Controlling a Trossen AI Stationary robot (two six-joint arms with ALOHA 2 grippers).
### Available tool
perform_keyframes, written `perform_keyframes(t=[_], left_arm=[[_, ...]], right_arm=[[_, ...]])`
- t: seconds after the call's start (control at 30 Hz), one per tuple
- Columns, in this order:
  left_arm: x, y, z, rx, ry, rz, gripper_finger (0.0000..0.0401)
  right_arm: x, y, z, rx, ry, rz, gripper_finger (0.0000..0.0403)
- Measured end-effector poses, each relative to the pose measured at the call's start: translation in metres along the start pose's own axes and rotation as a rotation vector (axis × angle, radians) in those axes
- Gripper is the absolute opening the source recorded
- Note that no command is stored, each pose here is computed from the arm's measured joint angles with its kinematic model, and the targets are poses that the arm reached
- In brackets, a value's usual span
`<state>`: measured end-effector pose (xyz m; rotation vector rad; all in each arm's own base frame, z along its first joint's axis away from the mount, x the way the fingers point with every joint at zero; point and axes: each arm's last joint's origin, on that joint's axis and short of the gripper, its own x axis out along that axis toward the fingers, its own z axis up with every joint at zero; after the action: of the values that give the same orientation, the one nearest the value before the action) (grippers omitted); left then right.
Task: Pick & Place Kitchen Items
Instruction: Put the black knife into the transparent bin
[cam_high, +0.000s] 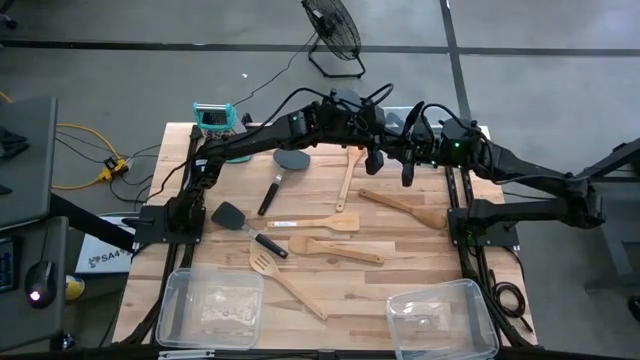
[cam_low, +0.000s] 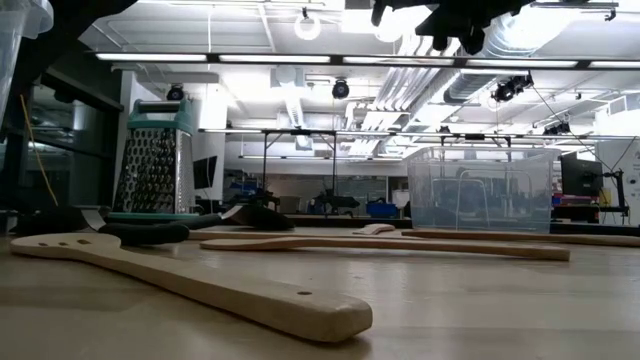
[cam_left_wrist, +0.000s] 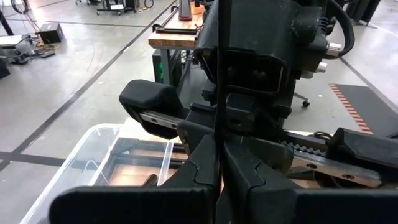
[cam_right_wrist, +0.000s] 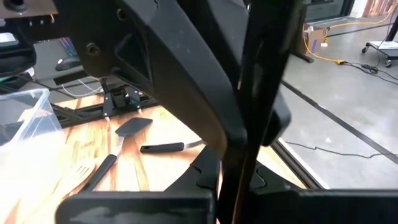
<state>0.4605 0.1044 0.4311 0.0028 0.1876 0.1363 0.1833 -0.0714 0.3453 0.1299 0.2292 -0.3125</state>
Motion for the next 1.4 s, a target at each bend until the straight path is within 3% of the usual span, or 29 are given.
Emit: perform_keyframes(t=[0.53, 0.67, 0.83, 1.07, 1.4], left_arm=[[-0.001, 0.004, -0.003, 0.013, 0.038, 0.071, 0.0004], [-0.001, 0.002, -0.003, 0.014, 0.04, 0.058, 0.0003], [-0.007, 0.013, -0.005, 0.026, 0.094, 0.118, 0.0002], [-0.033, 0.036, 0.004, 0.002, 0.137, 0.133, 0.0001], [-0.042, 0.053, -0.004, -0.053, 0.221, 0.037, 0.0]], right_arm=[[-0.03, 0.003, -0.002, 0.013, 0.018, 0.007, 0.0002], [-0.033, 0.002, -0.001, 0.01, 0.009, -0.013, 0.0002], [-0.031, 0.0, -0.002, 0.014, 0.018, -0.062, 0.0003], [-0.033, -0.016, -0.008, 0.068, 0.076, -0.153, 0.0003], [-0.024, -0.059, -0.024, 0.128, 0.247, -0.276, 0.0003]])
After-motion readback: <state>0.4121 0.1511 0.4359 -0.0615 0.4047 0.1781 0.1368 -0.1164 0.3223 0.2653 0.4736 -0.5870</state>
